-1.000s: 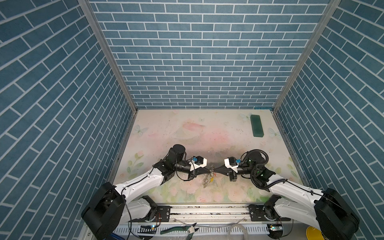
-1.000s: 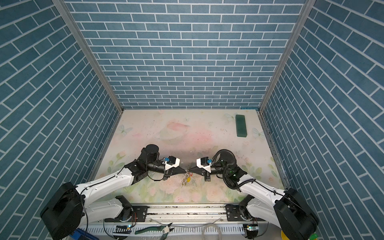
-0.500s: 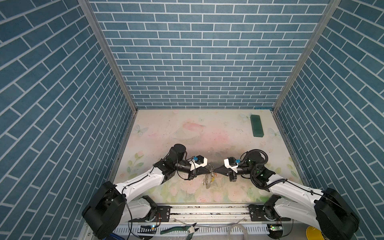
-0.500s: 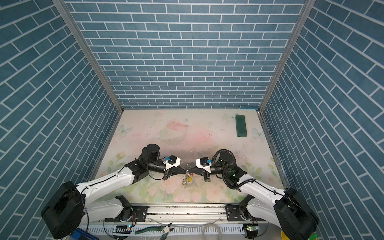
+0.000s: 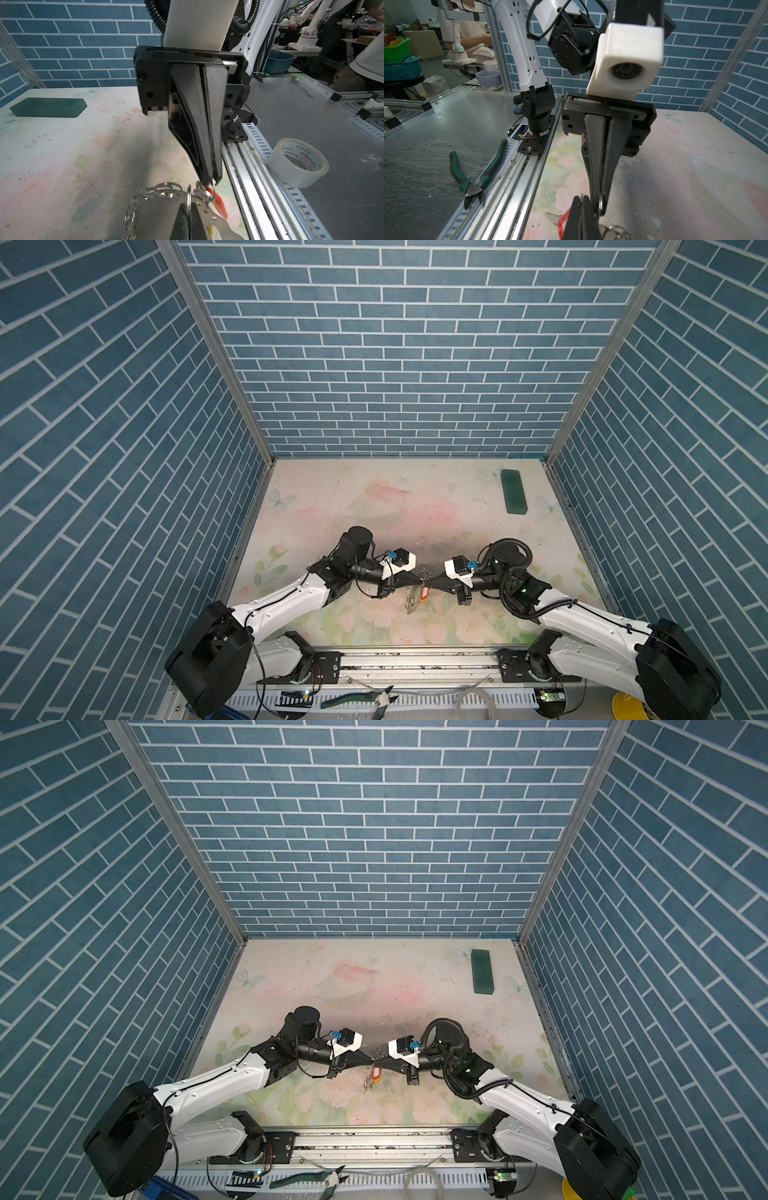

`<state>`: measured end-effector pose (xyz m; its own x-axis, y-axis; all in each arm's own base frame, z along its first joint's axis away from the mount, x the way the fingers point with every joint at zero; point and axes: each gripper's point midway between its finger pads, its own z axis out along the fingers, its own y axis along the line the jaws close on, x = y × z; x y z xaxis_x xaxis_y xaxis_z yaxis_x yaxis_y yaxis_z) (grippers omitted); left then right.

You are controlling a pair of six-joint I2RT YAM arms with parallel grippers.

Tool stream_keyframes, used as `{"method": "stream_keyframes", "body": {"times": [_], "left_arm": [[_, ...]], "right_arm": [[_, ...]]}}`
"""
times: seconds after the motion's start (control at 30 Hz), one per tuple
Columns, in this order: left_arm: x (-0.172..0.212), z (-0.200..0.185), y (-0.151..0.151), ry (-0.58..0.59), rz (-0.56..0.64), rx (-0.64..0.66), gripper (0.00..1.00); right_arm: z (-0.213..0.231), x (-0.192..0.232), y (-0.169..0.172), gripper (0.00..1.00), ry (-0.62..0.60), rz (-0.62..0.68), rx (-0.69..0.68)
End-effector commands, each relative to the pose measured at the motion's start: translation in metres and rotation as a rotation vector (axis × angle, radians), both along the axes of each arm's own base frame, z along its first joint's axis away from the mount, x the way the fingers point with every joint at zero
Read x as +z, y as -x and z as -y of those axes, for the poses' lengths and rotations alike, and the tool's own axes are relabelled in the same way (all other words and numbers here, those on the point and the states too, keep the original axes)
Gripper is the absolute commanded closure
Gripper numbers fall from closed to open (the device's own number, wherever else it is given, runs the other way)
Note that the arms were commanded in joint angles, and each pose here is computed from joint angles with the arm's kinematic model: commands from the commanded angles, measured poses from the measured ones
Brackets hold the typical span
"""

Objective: Put the keys on the keyring

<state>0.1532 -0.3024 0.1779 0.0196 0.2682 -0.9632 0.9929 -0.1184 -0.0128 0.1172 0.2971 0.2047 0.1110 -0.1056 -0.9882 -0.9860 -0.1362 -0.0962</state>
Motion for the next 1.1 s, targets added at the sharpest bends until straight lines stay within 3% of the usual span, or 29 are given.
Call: {"method": "stream_keyframes", "body": {"times": [0.0,0.27,1.07], "left_arm": [[0.0004,-0.0023,0.0049,0.01,0.038,-0.02,1.0],[-0.0001,-0.0035,0.0081,0.006,0.048,-0.036,1.0],[0.0001,-0.0007,0.0055,-0.005,0.012,-0.034,1.0]], "right_arm": [[0.0037,0.0155,-0.0058,1.0,-0.025,0.103,-0.037],[0.0056,0.0149,-0.0122,1.0,-0.008,0.138,-0.074],[-0.0008,0.0219,-0.0028,1.0,-0.033,0.119,0.004]]}}
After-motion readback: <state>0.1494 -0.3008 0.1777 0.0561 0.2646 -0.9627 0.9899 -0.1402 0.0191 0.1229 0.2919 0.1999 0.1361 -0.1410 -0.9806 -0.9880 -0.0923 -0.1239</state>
